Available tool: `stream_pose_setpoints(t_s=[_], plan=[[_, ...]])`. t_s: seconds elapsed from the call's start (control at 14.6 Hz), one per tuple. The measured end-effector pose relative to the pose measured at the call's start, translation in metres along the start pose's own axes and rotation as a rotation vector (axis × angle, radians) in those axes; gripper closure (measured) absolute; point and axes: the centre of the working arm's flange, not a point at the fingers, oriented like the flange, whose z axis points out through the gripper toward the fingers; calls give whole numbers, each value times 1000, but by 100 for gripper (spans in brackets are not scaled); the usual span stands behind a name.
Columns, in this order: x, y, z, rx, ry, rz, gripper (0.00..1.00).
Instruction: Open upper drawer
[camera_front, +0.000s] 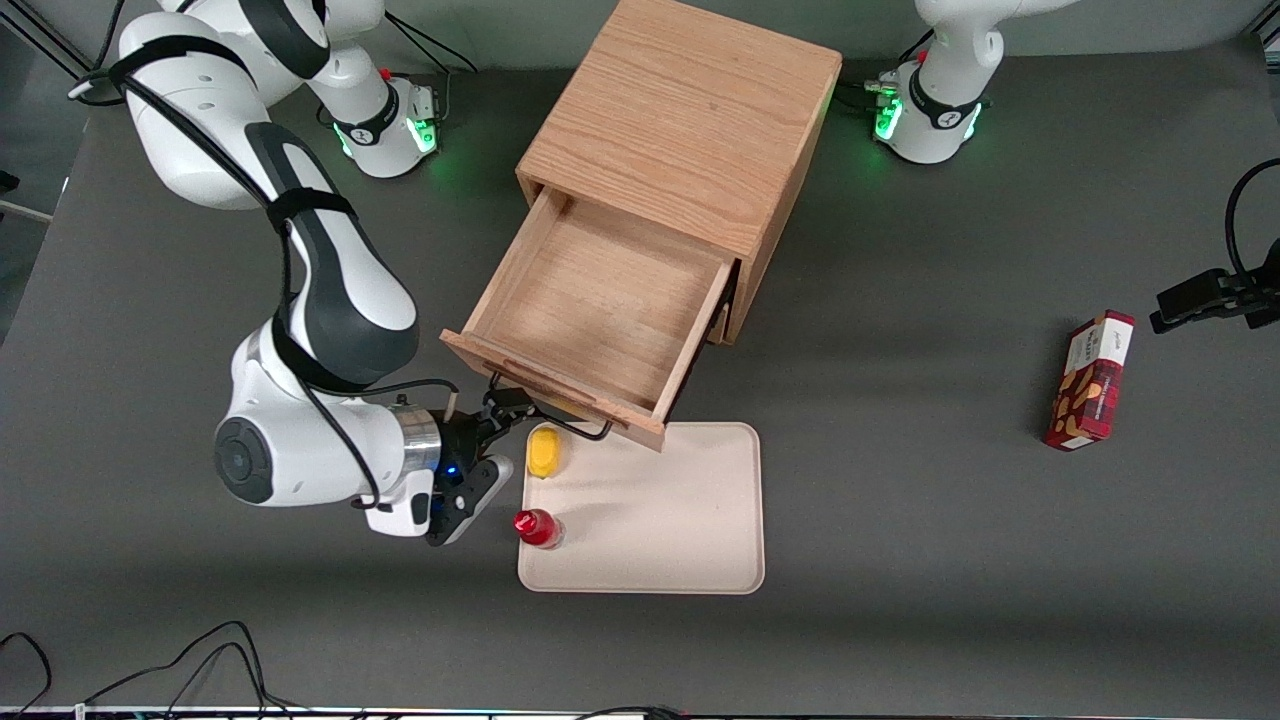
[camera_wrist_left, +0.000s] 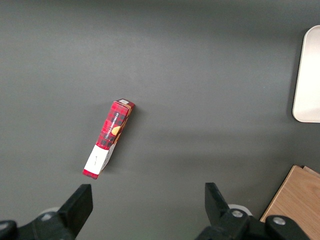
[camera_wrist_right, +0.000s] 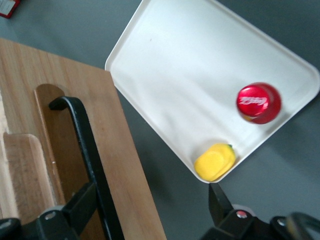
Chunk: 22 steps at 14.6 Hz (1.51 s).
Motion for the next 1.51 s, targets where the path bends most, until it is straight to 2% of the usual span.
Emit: stream_pose_setpoints(t_s=[0.27,0.34,0.48,0.55,0.69,0.82,0.89,0.96,1.24,1.51], plan=[[1,-3,-32,-39,42,-11,0],[-4,-9,-53,-81,40,-16,0],[-23,-25,-109,-222,8,2,0],[-35,-38,-137,-274,-2,15,0],[-58,-68,-186,-334,-4,53,0],[-82,-99,-234,-387,40,118,0],[-96,-116,-255,-403,55,164,0],[-115,-130,-271,-413,45,220,0],[-194,-161,-298,-443,-42,429,0],[-264,-140,-277,-451,-82,663,0]])
